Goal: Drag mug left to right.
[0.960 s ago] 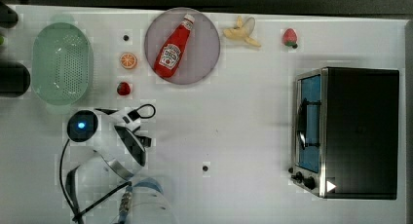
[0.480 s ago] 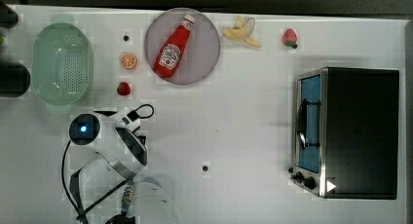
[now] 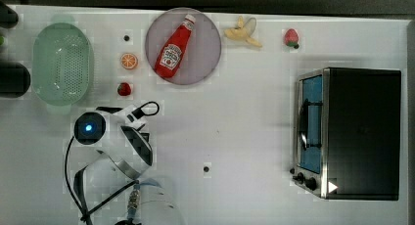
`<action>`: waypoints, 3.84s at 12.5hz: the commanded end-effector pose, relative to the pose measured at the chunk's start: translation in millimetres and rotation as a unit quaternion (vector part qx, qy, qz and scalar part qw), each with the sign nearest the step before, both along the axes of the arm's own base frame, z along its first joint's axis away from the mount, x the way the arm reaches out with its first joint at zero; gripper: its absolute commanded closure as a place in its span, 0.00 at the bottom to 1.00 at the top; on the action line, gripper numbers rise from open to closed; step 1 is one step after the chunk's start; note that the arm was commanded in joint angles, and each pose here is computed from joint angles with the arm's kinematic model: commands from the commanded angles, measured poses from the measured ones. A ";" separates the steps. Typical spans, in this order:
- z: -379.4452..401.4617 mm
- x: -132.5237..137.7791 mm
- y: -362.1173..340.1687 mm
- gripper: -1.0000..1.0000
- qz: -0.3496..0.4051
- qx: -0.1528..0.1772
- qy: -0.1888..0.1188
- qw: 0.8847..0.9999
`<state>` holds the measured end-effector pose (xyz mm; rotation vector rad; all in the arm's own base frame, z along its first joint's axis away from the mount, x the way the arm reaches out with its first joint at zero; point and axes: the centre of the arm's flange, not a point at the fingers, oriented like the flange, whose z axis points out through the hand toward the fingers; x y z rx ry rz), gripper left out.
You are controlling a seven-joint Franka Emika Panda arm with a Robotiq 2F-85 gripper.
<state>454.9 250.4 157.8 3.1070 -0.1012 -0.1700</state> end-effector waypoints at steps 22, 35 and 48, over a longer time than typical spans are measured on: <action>6.6 39.5 -229.7 0.82 0.039 0.011 -0.011 0.999; 7.2 36.9 -369.4 0.82 0.044 -0.002 -0.012 0.999; 275.3 63.2 -290.6 0.00 -0.325 -0.005 -0.096 0.941</action>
